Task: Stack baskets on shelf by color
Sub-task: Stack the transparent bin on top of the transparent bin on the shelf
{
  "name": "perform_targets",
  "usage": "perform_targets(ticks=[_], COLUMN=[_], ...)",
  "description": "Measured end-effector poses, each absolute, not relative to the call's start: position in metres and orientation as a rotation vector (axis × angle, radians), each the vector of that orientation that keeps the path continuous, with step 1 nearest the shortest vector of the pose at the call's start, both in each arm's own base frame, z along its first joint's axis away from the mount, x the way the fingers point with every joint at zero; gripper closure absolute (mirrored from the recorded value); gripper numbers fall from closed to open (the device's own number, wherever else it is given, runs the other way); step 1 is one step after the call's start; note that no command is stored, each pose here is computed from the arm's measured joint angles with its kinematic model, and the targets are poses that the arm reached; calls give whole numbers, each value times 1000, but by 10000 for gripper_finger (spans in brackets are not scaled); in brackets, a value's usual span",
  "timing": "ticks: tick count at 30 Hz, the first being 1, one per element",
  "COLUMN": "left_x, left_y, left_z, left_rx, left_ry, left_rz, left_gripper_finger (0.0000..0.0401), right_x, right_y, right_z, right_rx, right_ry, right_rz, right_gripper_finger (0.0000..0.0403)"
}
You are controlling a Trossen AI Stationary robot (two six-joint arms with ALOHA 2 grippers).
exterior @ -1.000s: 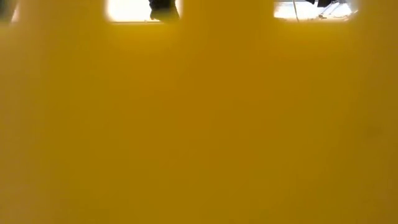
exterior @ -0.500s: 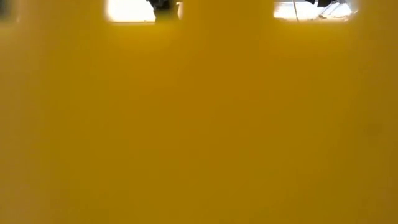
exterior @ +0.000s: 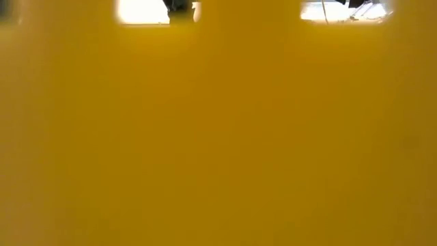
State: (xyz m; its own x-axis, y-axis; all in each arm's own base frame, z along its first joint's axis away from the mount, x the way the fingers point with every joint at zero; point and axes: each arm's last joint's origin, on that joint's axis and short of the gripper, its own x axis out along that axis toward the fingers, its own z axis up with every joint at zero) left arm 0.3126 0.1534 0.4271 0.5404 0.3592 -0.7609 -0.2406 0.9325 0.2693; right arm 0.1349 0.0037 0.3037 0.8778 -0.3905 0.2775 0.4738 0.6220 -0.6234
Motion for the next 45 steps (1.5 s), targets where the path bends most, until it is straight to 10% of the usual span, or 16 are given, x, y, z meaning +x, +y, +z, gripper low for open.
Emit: perform_targets(ticks=[45], left_x=[327], left_y=[174], left_z=[409], left_rx=[26], left_ry=[919], left_rz=[351], left_gripper_finger=[395], right_x=[135], right_y=[4], right_z=[303], right_rx=[-743], right_ry=[-114], right_rz=[-495], right_gripper_finger=[232])
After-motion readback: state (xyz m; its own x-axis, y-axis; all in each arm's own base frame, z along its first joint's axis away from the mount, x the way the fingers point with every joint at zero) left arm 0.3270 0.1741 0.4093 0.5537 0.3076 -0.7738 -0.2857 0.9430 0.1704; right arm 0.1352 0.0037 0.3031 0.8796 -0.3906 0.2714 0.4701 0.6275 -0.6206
